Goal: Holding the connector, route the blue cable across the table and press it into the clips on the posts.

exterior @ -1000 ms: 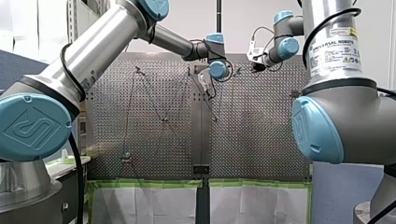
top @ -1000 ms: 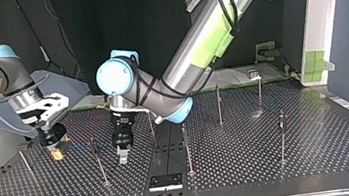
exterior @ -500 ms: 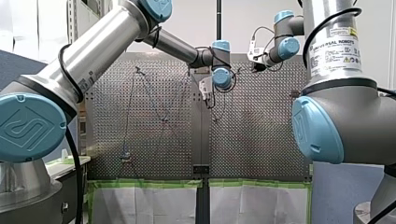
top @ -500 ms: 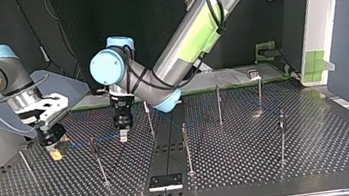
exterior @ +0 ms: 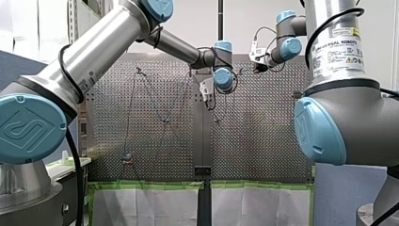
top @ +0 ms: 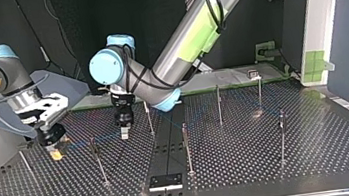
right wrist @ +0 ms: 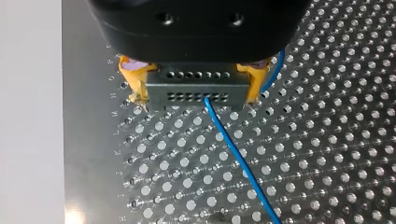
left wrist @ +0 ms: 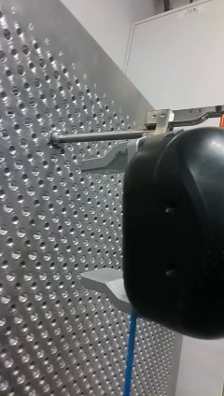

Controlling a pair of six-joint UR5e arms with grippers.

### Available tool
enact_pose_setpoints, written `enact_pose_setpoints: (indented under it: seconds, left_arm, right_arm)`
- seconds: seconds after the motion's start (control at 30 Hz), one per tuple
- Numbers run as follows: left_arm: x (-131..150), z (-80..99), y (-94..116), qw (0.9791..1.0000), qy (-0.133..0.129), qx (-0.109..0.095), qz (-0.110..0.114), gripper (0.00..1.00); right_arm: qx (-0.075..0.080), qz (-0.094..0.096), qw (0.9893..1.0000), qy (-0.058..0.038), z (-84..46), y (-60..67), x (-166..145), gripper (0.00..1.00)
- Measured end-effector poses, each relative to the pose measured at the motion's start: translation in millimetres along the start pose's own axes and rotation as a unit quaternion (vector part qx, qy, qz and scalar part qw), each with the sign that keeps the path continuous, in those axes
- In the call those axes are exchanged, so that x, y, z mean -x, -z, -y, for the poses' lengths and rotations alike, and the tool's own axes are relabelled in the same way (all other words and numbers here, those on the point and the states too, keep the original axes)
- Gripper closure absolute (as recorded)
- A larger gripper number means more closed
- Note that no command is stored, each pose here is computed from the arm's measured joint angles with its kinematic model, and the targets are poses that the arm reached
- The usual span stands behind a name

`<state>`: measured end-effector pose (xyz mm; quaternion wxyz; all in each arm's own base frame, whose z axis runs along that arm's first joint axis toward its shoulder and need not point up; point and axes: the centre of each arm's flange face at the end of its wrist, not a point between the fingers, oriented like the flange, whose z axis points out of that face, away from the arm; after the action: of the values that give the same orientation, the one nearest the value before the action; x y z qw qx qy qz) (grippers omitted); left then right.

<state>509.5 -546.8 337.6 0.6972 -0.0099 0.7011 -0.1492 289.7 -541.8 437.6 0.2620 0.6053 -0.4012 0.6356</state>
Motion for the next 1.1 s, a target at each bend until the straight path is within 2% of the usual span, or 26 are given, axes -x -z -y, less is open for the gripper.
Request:
enact_pose_setpoints:
  seconds: [0.2, 0.4, 0.53, 0.8, 0.93, 1.03, 1.1]
  left_arm:
    - [13.9, -1.3, 8.1, 0.9995, 0.027, -0.01, 0.012, 0.0]
    - [29.3, -0.4, 17.2, 0.9974, 0.059, -0.033, 0.025, 0.0]
    - [40.8, 4.4, 29.2, 0.9942, 0.084, -0.058, 0.033, 0.0]
    - [56.4, 4.8, 56.6, 0.9895, 0.107, -0.096, 0.016, 0.0]
    - [66.3, 6.6, 68.1, 0.9854, 0.121, -0.117, 0.022, 0.0]
    - [73.6, 5.6, 75.7, 0.9837, 0.129, -0.121, 0.032, 0.0]
    - [78.6, 5.1, 81.3, 0.9836, 0.129, -0.119, 0.04, 0.0]
  right_arm:
    - [0.0, 0.0, 1.0, 0.0, 0.0, 0.0, 0.0, 1.0]
    - [0.0, 0.0, 1.0, 0.0, 0.0, 0.0, 0.0, 1.0]
    - [0.0, 0.0, 1.0, 0.0, 0.0, 0.0, 0.0, 1.0]
    - [0.0, 0.0, 1.0, 0.0, 0.0, 0.0, 0.0, 1.0]
    - [0.0, 0.0, 1.0, 0.0, 0.0, 0.0, 0.0, 1.0]
    - [0.0, 0.0, 1.0, 0.0, 0.0, 0.0, 0.0, 1.0]
    - [0.0, 0.0, 1.0, 0.0, 0.0, 0.0, 0.0, 1.0]
